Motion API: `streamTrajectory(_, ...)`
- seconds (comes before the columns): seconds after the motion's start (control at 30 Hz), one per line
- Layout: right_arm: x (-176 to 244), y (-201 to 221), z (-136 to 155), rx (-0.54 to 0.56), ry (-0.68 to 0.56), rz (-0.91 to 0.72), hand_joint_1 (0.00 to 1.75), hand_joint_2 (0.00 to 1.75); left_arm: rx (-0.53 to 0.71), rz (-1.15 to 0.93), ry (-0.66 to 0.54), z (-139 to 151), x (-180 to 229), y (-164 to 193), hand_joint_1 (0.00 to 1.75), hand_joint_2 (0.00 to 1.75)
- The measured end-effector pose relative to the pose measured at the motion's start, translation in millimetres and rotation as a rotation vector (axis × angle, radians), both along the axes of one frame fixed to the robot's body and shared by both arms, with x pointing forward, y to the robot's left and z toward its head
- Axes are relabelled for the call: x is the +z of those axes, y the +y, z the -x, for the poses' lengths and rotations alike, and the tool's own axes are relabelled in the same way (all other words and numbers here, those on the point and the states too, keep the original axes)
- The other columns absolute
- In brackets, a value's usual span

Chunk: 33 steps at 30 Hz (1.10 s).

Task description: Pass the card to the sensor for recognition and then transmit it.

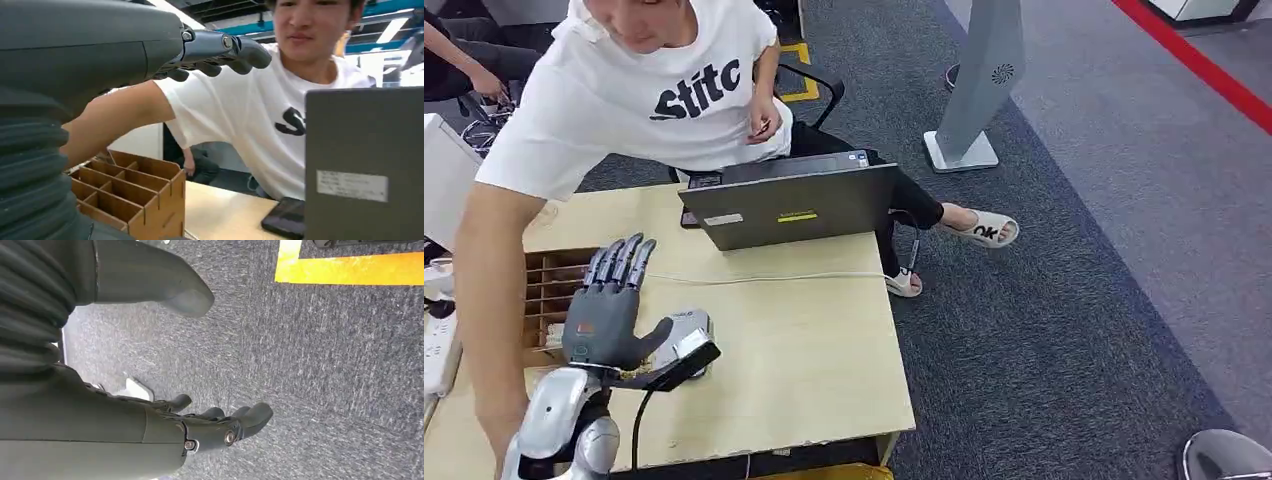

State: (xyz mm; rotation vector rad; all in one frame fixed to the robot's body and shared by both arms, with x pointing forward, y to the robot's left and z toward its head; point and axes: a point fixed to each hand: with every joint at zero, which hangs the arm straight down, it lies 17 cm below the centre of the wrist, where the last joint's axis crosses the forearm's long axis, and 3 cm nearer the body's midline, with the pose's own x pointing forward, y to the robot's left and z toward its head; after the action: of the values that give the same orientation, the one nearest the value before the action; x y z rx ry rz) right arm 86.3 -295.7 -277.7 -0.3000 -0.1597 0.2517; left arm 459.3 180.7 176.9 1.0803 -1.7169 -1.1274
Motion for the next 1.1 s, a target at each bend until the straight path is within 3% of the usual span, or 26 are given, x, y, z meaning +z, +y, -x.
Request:
streamTrajectory(0.57,0,0,0,-0.012,0.0,-0.002,0.0,1.75,-0.04,-0.009,0.018,9,-7,-6,0.0,1.75)
streamTrajectory(0.87,0,-1,2,-0.036,0.002,-0.003,0.0,1.75,-0.038,0.015,0.187,36,-61,17,0.0,1.75)
streamTrajectory(1.1,0,-1,3,-0.042,0.006,-0.005,0.0,1.75,0.034,-0.103,0.209,34,-75,39,0.0,1.75)
